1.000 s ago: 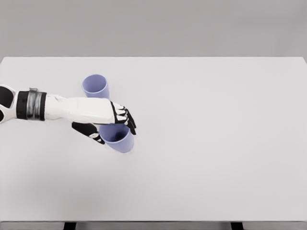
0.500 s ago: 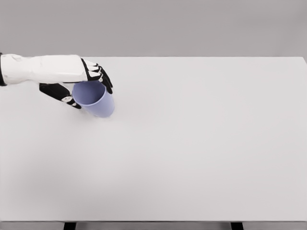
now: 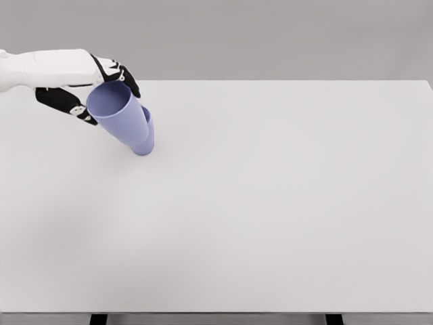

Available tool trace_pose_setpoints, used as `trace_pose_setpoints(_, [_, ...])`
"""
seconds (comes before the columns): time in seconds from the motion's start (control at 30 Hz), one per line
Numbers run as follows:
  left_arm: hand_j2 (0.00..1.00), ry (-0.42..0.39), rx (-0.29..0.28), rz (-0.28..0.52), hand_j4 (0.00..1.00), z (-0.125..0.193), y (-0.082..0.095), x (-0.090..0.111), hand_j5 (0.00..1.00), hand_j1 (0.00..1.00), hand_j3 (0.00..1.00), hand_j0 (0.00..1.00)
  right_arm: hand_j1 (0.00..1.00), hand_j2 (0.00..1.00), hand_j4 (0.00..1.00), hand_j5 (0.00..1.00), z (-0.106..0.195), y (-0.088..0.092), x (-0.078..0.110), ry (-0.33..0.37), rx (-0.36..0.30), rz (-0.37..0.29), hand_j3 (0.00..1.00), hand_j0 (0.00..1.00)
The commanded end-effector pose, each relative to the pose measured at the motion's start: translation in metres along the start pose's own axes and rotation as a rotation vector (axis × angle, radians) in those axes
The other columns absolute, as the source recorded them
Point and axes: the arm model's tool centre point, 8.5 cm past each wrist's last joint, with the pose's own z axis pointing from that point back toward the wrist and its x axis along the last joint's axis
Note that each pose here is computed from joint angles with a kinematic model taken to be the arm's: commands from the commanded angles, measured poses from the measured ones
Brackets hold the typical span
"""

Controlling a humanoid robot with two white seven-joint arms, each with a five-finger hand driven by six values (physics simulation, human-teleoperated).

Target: Place the right cup on the left cup with left arm

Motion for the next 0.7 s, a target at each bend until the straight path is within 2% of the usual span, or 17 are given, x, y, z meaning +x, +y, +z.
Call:
trace_pose_setpoints(0.0, [0.48, 0.019, 0.008, 0.015, 0.48, 0.001, 0.000, -0.007, 0.48, 0.48, 0.48, 0.48, 1.00, 1.00, 1.00, 1.00, 0.000, 0.000, 0.000, 0.000, 0.000, 0.000, 1.00, 1.00])
trace_pose_setpoints(0.13, [0.48, 0.050, 0.011, 0.032, 0.48, -0.006, -0.003, -0.023, 0.48, 0.48, 0.48, 0.48, 1.00, 1.00, 1.00, 1.00, 0.000, 0.000, 0.000, 0.000, 0.000, 0.000, 1.00, 1.00])
trace_pose_setpoints(0.33, [0.48, 0.064, 0.031, 0.033, 0.48, -0.013, 0.008, -0.032, 0.48, 0.48, 0.48, 0.48, 1.00, 1.00, 1.00, 1.00, 0.000, 0.000, 0.000, 0.000, 0.000, 0.000, 1.00, 1.00])
trace_pose_setpoints(0.4, [0.48, 0.086, 0.017, 0.005, 0.48, -0.013, 0.011, -0.035, 0.48, 0.48, 0.48, 0.48, 1.00, 1.00, 1.00, 1.00, 0.000, 0.000, 0.000, 0.000, 0.000, 0.000, 1.00, 1.00])
trace_pose_setpoints(0.53, [0.48, 0.093, 0.019, 0.009, 0.48, -0.016, 0.012, -0.039, 0.48, 0.48, 0.48, 0.48, 1.00, 1.00, 1.00, 1.00, 0.000, 0.000, 0.000, 0.000, 0.000, 0.000, 1.00, 1.00])
trace_pose_setpoints(0.67, [0.49, 0.118, -0.004, 0.026, 0.49, -0.020, 0.008, -0.050, 0.49, 0.49, 0.49, 0.49, 1.00, 1.00, 1.00, 1.00, 0.000, 0.000, 0.000, 0.000, 0.000, 0.000, 1.00, 1.00])
